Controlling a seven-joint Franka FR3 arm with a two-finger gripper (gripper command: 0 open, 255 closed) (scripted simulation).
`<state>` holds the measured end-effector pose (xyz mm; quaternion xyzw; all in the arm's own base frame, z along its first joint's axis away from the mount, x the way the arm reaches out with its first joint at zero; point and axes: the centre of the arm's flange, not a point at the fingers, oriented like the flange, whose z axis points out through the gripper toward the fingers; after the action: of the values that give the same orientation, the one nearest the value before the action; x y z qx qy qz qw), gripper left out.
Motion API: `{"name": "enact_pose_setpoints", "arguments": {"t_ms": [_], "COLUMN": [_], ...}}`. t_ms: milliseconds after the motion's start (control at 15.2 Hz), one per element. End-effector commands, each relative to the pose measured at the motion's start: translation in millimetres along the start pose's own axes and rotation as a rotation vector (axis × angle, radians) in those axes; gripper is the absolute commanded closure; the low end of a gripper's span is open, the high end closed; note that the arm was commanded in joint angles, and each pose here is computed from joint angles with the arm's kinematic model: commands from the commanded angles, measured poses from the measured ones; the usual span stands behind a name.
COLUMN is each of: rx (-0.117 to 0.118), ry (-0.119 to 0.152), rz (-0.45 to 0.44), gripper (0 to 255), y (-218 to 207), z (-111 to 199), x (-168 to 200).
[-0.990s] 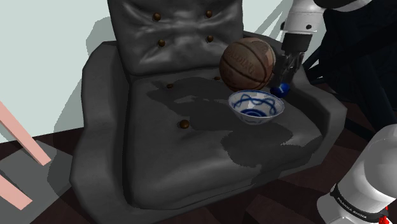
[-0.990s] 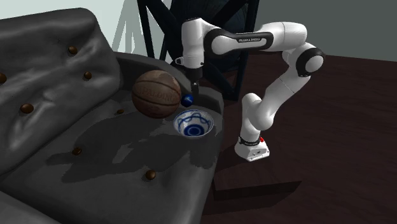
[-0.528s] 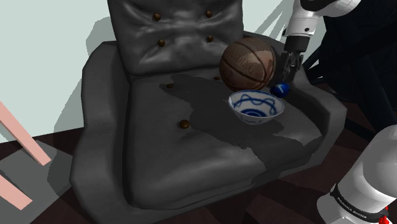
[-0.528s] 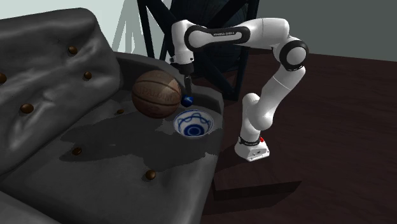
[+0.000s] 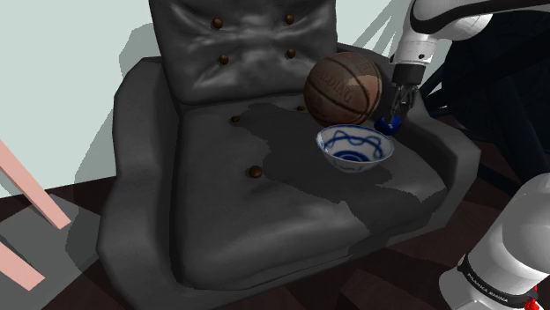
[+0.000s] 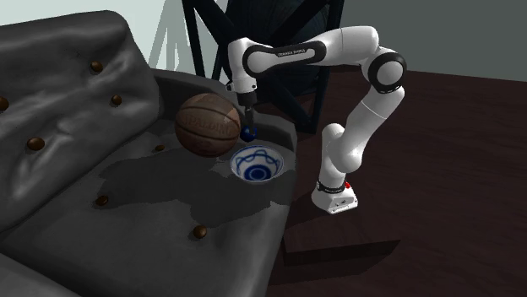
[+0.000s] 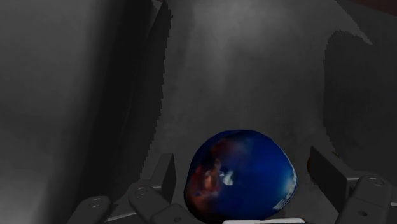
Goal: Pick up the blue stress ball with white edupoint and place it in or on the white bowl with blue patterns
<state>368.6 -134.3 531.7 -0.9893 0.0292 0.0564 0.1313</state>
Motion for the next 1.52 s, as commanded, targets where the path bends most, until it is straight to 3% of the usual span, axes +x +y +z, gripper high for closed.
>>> {"name": "enact_pose_setpoints", "arguments": {"t_ms": [0,462,528,1122,1452], "rx": [0.000,0.000,0.000,0.000,0.000], "ry": [0.000,0.000,0.000,0.000,0.000], "rz": [0.000,0.000,0.000,0.000,0.000], "gripper": [0,0,255,255,255], "y": [0.0,0.0,0.0,0.0,-6.7], "z": [6.3,6.2,6.2,6.3,-19.0], "x": [-0.6,-0.5,-0.5,-0.6,-3.7]}}
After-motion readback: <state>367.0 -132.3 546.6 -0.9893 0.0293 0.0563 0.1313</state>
